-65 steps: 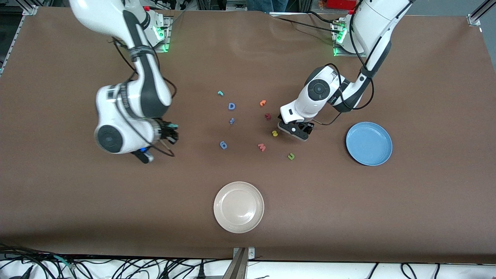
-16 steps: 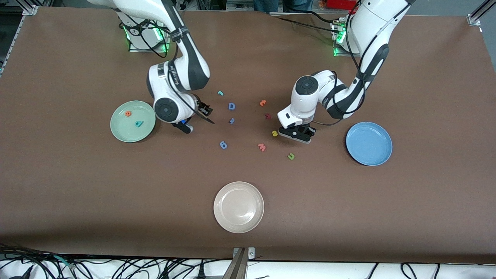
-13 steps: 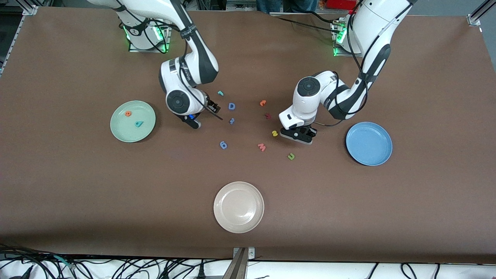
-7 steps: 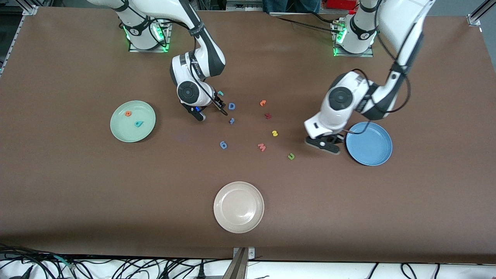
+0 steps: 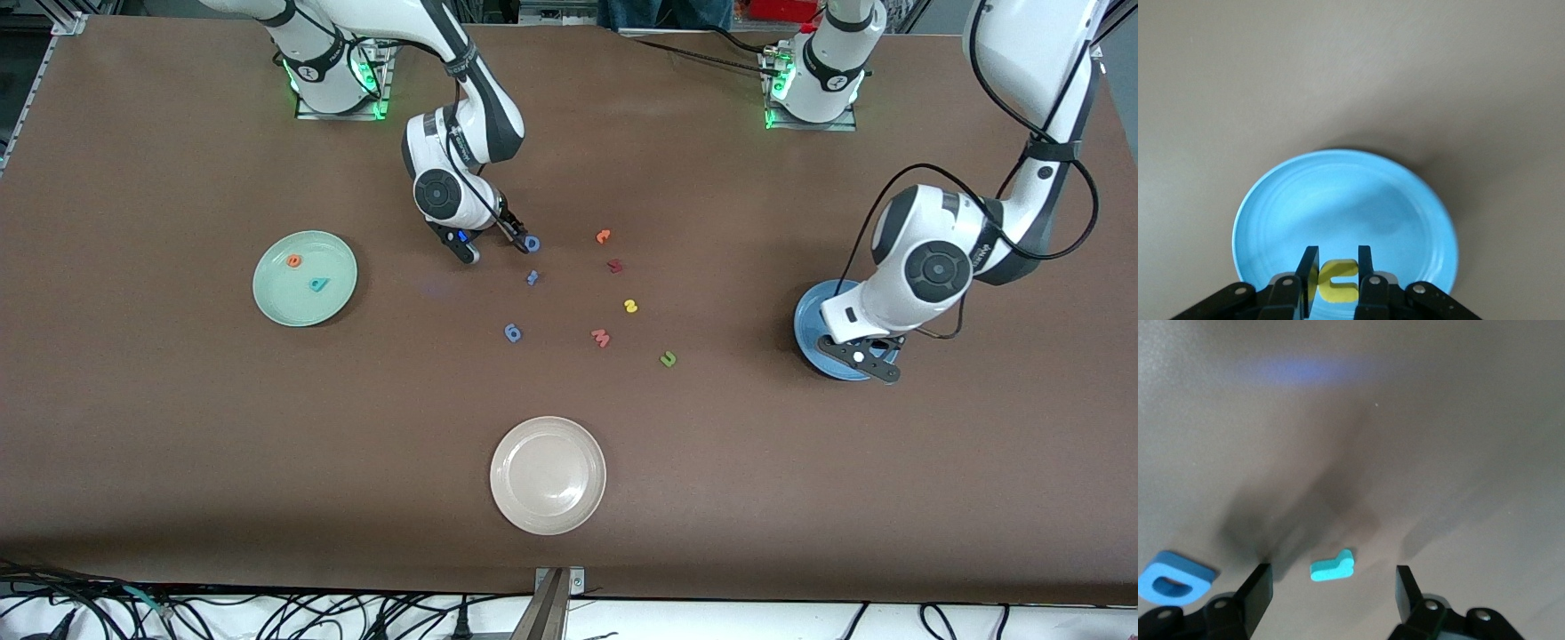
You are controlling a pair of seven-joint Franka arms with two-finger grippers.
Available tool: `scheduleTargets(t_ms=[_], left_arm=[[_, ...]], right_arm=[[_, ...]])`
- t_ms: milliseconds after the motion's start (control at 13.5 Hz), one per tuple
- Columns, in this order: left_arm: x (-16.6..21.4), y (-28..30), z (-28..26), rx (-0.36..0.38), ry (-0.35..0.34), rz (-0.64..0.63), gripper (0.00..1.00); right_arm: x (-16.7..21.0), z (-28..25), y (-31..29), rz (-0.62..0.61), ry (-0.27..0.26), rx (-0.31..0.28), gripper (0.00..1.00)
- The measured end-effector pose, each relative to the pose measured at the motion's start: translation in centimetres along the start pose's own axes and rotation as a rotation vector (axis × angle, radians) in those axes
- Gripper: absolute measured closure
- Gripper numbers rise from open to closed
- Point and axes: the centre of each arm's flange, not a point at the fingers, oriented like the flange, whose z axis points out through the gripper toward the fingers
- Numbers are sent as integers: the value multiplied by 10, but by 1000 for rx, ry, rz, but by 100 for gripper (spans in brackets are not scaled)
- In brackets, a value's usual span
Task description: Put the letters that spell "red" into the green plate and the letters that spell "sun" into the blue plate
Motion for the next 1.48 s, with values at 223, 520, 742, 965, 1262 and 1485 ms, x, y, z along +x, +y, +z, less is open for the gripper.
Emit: scheduleTargets(t_ms=[223, 520, 742, 965, 1262, 1485], left_arm=[[-3, -5, 21, -23, -27, -8, 55], [1, -12, 15, -91, -1, -157, 14], [10, 9, 10, -117, -4, -380, 0], [29, 59, -1, -202, -17, -616, 0], [57, 129, -25, -250, -23, -851, 0], [79, 177, -26, -275, -5, -1022, 0]], right_arm=[[-7, 2, 4, 13, -5, -6, 21], [-10, 6, 6, 11, -3, -11, 39], [-17, 7, 5, -14, 30, 17, 41], [-23, 4, 4, -47, 74, 60, 41], [-28, 7, 6, -109, 134, 59, 41], [-29, 8, 10, -126, 148, 51, 41]])
